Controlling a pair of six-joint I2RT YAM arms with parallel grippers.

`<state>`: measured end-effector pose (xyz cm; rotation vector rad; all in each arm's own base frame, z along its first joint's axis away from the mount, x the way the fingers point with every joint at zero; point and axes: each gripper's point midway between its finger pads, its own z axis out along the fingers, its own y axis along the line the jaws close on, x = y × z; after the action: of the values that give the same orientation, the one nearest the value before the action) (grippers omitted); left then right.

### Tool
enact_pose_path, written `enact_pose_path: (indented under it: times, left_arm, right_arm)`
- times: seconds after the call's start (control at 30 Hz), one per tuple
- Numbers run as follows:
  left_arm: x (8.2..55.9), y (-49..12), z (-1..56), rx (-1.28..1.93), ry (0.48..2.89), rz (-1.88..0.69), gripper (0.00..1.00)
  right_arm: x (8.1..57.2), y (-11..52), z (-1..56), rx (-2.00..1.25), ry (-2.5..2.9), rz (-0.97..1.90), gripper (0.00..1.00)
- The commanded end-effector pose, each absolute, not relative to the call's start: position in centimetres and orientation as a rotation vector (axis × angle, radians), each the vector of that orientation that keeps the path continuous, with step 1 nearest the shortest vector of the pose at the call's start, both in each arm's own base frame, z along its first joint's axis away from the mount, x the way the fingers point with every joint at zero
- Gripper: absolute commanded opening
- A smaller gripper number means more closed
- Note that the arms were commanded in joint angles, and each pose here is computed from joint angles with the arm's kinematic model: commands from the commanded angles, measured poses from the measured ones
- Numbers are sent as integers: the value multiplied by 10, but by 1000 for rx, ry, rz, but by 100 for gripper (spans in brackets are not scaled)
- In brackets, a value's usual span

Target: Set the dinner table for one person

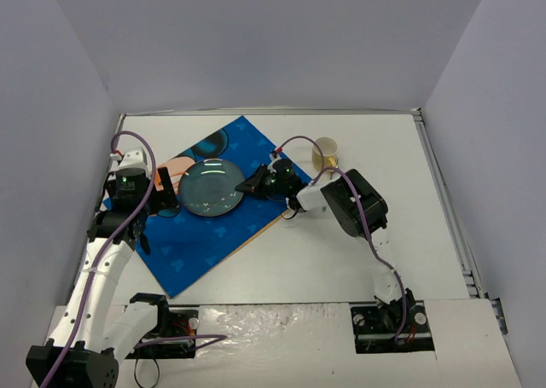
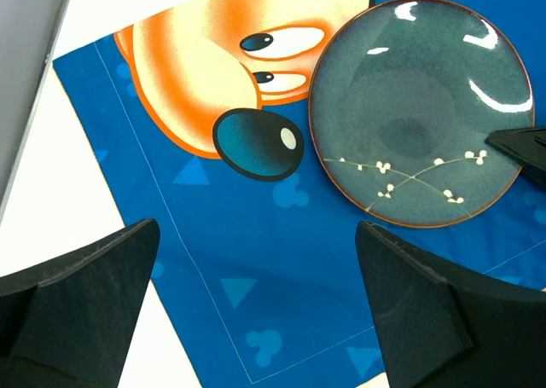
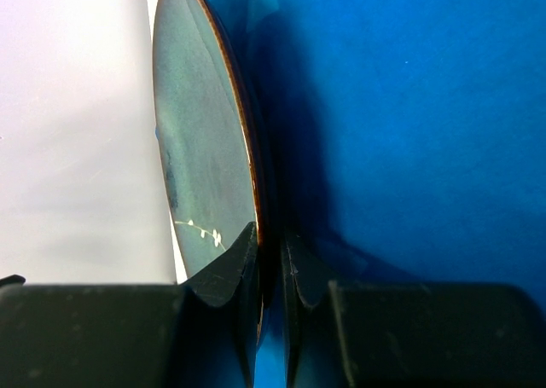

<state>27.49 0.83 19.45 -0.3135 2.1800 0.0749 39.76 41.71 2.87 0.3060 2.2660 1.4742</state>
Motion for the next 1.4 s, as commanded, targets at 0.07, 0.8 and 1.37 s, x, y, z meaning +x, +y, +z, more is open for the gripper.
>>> enact_pose_path:
  times: [0.07, 0.8, 1.37]
  left_arm:
    - [283, 14, 214, -317, 2103, 93, 97]
    - [283, 10, 212, -305, 2112, 69, 97]
    - [285, 6, 208, -295, 2136, 47, 97]
  right_arm:
    - [393, 439, 129, 143, 2064, 1667, 14]
    - [400, 275, 138, -113, 2216, 532, 80]
    - [439, 99, 171, -192, 2196, 166, 73]
